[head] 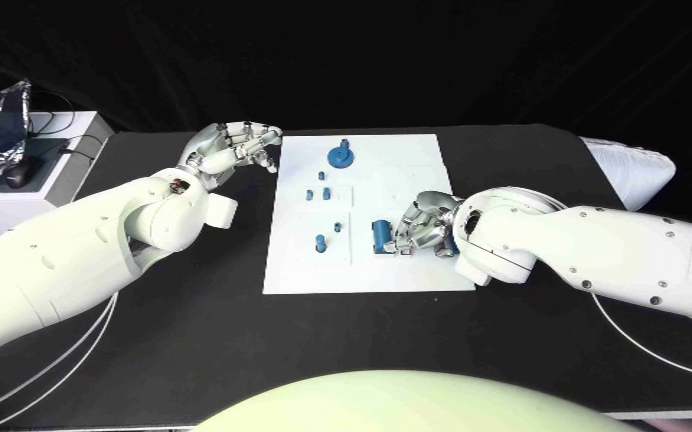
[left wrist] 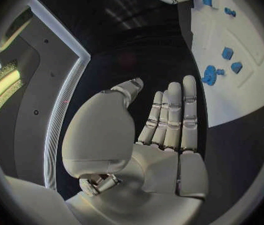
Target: Assemble the parts on the task board
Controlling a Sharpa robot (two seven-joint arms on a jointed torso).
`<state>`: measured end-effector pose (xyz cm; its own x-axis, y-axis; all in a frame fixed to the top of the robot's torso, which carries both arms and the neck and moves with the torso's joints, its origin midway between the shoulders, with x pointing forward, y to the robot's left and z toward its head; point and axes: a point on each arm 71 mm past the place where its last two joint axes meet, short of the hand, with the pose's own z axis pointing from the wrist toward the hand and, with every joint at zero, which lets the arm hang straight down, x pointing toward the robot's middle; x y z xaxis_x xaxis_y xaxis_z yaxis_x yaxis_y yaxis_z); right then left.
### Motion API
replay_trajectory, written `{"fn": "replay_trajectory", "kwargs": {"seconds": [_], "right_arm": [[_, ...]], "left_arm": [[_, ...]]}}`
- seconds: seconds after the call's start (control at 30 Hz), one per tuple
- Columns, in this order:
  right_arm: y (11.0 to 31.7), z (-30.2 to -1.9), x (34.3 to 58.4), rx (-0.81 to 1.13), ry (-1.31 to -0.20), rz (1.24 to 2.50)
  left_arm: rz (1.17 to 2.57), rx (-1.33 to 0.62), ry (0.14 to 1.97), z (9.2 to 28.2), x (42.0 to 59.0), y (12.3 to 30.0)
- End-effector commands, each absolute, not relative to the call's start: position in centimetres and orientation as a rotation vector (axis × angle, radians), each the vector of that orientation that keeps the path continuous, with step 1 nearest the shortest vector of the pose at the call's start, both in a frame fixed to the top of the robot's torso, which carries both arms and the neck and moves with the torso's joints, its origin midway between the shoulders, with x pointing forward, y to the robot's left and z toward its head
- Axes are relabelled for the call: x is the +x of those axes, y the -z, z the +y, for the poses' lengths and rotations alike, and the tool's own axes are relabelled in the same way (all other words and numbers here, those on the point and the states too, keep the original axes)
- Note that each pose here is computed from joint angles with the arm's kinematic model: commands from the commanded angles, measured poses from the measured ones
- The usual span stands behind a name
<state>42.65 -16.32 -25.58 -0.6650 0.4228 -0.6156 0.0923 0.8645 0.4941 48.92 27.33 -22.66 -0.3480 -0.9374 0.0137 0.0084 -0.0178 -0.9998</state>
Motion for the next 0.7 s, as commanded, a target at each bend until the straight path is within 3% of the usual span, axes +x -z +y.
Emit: {"fn": "replay_trajectory", "kwargs": {"seconds": [0.03,0.7], "right_arm": [[25.6,-16.34,42.8,0.344,-0.531,2.244],[25.83,-16.34,42.85,0.333,-0.526,2.241]], "left_arm": [[1.457,-1.014,1.504,27.11,48.86,22.61],[1.46,-1.015,1.504,27.08,48.89,22.68]]}}
